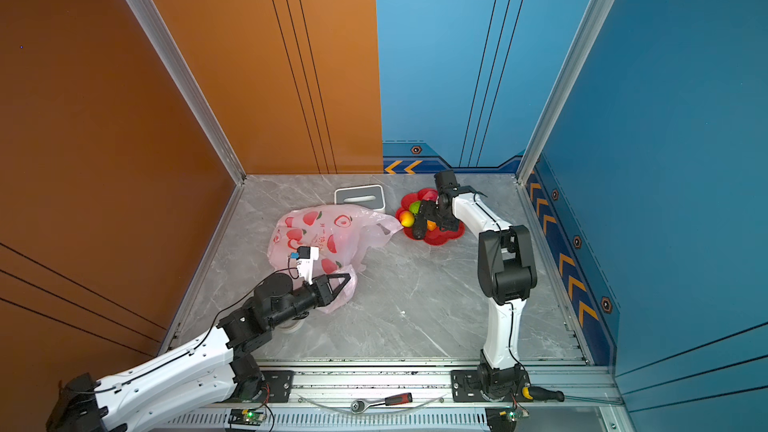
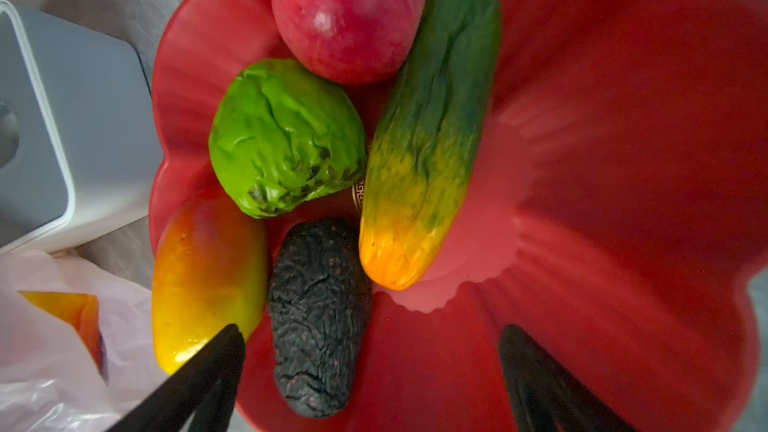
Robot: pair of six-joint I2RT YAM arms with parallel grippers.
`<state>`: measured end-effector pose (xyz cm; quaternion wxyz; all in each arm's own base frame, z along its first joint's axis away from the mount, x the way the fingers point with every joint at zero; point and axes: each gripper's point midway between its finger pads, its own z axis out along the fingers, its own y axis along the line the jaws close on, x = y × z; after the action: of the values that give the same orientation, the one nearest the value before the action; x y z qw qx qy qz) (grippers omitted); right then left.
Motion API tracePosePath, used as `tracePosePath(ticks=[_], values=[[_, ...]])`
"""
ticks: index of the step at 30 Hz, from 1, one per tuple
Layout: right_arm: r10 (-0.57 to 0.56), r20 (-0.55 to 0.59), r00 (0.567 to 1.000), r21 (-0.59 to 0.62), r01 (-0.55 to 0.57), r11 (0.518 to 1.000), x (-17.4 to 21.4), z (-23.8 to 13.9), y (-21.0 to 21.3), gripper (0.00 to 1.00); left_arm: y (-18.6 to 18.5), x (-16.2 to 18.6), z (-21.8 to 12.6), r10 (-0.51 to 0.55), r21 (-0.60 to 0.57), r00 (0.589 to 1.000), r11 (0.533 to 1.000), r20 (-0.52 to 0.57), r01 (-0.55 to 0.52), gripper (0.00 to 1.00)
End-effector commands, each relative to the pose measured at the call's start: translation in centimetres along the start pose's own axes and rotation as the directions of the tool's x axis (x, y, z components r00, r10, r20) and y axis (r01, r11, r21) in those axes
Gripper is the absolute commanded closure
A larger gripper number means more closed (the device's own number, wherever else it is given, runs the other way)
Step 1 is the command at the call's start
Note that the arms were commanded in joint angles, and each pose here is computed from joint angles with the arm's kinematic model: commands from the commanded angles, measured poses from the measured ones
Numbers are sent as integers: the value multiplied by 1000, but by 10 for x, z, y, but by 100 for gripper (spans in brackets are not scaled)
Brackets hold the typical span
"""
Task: Place the fruits into the plastic bag
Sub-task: 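Lower the right gripper and grasp the green-yellow papaya in the bowl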
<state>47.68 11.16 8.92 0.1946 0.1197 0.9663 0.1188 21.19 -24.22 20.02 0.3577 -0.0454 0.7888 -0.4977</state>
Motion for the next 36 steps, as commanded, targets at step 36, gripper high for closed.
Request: tracePosePath(ticks=[36], values=[[44,-20,999,124,-41,991,-28,62,-35,36,2,-9,-15,-13,1,999,1000,48,12,100]])
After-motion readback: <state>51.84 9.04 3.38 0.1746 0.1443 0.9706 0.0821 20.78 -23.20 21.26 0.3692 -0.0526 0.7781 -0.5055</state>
